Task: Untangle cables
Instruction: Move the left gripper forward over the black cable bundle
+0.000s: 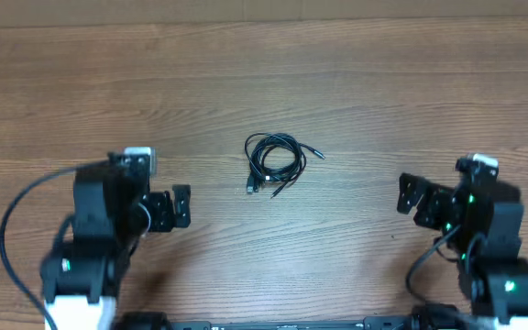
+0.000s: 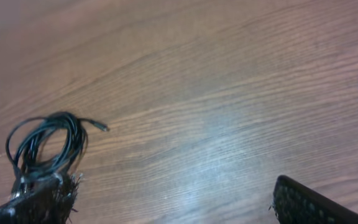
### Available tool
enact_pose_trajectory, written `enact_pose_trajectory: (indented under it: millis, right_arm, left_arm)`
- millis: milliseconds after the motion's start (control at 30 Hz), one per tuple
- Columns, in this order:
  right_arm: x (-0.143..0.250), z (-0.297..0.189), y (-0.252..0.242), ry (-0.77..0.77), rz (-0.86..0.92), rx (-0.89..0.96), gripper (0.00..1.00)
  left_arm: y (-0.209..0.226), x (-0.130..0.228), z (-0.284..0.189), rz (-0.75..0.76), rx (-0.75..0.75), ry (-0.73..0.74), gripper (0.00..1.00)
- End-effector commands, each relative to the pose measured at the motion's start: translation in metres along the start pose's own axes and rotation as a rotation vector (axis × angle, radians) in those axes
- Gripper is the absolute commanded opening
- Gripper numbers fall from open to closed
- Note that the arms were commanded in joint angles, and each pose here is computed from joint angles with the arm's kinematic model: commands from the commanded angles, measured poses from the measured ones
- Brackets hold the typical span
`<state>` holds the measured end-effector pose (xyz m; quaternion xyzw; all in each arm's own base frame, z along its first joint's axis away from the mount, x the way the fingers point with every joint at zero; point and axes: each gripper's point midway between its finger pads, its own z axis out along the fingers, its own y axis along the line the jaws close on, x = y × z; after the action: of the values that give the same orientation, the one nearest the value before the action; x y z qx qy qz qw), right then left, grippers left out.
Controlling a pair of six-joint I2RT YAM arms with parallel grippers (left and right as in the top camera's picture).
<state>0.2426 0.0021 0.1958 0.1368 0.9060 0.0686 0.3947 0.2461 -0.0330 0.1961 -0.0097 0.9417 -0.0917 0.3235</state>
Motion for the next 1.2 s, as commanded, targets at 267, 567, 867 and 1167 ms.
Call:
enact_pose_trajectory:
  millis: [267,567,867,1167]
  right_arm:
    - [-0.035,-0.005,0.025,0.129,0.016,-0.045,1.00]
    - [-0.041,-0.004,0.029,0.105,-0.012,-0.066,1.00]
    - [-0.041,-0.004,0.029,0.106,-0.012,-0.066,1.00]
    - [-0.040,-0.004,0.029,0.110,-0.012,-0.064,1.00]
  left_arm:
    - [-0.024,0.018,0.012,-0.191,0.119,0.325,0.99]
    - [-0.039,-0.096,0.029,-0.166,0.194,-0.049,0.98]
    - [-0.078,-0.137,0.076,0.012,0.082,-0.013,0.96]
    - [-0.111,-0.081,0.164,0.168,0.038,0.202,0.95]
